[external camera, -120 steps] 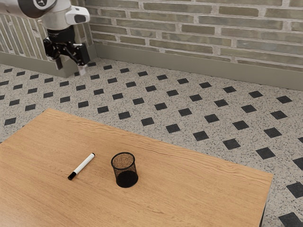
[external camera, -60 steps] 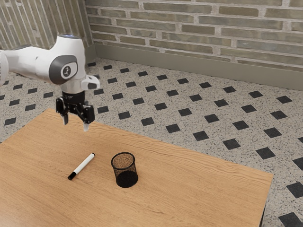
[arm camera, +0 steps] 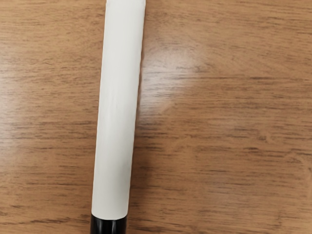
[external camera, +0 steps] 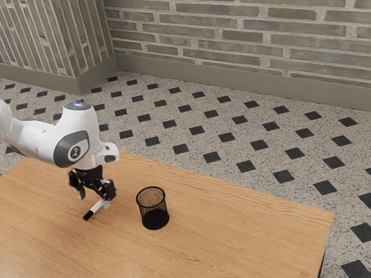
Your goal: Put the marker into the pen holder.
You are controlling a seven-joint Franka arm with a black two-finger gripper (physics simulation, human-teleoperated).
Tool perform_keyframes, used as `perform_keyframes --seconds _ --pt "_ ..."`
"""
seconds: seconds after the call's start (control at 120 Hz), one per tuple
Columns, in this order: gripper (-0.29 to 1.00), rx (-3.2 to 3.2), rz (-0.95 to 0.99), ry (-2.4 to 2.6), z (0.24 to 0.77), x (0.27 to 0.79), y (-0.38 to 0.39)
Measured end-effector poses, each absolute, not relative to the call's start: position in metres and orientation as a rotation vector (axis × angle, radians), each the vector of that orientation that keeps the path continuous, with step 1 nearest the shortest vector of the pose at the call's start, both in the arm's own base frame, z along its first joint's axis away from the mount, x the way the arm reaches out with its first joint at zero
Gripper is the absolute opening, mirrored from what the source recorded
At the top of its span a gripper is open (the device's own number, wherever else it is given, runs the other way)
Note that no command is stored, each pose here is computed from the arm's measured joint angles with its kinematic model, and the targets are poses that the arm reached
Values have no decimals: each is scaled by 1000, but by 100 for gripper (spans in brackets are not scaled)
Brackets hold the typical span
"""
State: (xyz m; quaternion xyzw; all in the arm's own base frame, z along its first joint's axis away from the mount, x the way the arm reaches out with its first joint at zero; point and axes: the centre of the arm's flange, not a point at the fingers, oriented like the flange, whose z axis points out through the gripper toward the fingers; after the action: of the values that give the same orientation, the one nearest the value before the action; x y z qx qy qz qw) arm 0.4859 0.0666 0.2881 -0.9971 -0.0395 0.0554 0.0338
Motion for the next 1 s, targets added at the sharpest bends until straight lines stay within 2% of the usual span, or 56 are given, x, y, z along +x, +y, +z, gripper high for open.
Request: perform_keyframes --seconds 0.192,0.508,1.0 --pt "70 -3055 60 -148 275 529 86" --pt "70 -3062 74 -140 249 532 80" --pt "70 -3058 63 -151 241 544 88"
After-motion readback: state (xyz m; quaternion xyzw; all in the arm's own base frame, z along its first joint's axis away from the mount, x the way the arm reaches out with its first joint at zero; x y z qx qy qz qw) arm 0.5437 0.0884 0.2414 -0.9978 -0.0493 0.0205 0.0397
